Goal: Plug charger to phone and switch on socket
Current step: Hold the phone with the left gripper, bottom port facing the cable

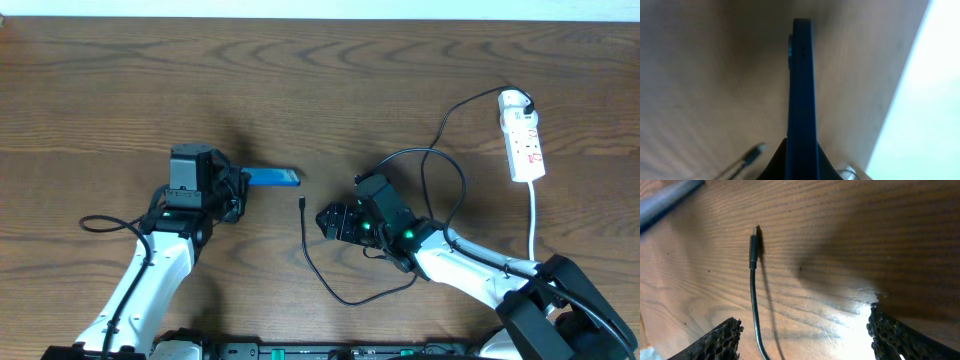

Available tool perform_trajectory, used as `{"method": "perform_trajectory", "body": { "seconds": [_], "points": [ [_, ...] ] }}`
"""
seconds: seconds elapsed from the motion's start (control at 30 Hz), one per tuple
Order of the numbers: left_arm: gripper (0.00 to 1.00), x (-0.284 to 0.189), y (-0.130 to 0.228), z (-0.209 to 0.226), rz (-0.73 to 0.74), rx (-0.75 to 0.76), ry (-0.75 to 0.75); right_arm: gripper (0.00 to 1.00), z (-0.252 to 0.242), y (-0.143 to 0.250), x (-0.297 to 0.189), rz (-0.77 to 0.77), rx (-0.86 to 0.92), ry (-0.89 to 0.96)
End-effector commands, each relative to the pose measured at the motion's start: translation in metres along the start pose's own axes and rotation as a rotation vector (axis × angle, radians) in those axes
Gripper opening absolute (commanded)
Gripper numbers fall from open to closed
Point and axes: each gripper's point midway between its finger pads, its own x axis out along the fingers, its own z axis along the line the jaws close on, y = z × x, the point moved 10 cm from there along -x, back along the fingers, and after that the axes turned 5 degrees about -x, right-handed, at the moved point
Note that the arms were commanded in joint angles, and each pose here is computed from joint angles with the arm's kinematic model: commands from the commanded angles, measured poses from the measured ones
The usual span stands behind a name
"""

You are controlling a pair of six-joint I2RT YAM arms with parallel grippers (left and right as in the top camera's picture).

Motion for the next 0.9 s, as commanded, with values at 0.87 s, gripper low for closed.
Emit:
{"method": "perform_trajectory", "body": {
  "seconds": [0.87],
  "points": [
    [0.08,-0.002,-0.002,0.012,-0.006,0.054,-0.091,0.8,0.002,-0.004,-0.002,-0.029,-0.026,0.007]
  ]
}}
